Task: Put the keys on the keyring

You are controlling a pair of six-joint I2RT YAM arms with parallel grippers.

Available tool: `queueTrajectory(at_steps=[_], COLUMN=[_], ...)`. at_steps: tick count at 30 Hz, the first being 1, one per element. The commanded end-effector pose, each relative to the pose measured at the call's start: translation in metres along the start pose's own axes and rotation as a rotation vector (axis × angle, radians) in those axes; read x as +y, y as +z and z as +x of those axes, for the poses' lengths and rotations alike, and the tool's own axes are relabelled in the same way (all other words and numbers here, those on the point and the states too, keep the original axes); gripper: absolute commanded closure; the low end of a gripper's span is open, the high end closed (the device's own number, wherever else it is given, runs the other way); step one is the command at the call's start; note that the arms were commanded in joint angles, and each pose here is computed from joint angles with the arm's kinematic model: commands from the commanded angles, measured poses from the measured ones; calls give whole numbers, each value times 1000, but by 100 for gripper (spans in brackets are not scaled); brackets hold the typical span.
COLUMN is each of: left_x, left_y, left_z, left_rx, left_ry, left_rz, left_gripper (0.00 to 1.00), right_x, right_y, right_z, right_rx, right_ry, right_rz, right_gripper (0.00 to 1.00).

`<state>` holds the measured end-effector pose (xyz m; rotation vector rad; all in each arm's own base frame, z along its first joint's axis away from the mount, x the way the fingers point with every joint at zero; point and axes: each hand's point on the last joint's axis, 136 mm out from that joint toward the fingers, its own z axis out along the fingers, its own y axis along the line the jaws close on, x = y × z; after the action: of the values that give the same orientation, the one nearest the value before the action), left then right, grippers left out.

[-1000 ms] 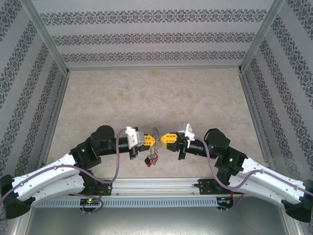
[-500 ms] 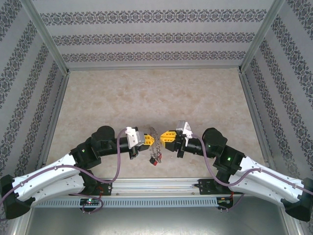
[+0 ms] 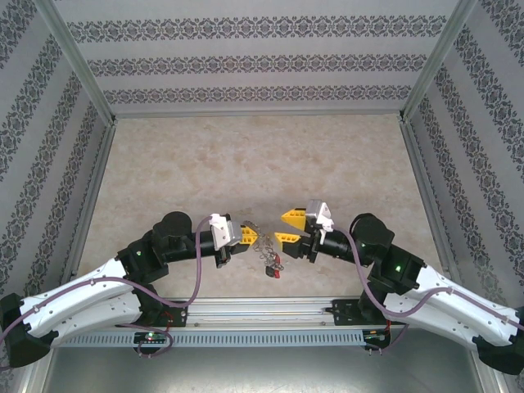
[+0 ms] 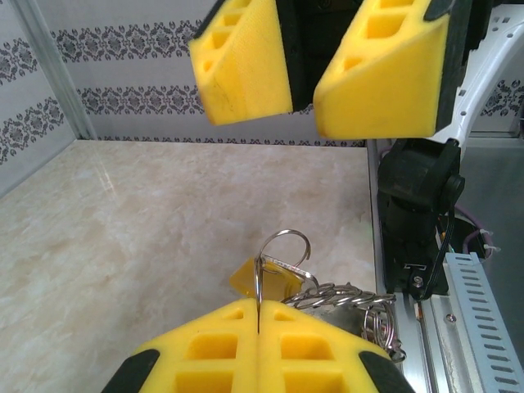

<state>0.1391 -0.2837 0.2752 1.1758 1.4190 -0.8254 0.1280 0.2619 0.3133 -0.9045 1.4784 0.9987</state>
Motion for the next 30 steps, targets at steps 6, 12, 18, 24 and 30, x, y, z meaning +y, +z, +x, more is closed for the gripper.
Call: queueTrajectory(at_steps=[6, 12, 18, 24, 30], left_x=[-4, -4, -4, -4, -4], left_y=[-5, -7, -7, -8, -7], left_z=[-17, -17, -19, -21, -20], left_rx=[-50, -54, -60, -63, -63], left_ry=[43, 49, 49, 50, 50], left_rz=[14, 7, 9, 8, 6], left_gripper=[100, 100, 100, 100, 100], right_x=[8, 9, 5, 5, 5], right_y=[16, 16, 14, 18, 19], right_z=[2, 13, 19, 26, 31], right_rx=[68, 98, 103, 134, 145], right_ry=[28, 57, 66, 74, 81], right_rz=[-64, -72, -45, -52, -58], right_gripper=[57, 58, 66, 66, 63])
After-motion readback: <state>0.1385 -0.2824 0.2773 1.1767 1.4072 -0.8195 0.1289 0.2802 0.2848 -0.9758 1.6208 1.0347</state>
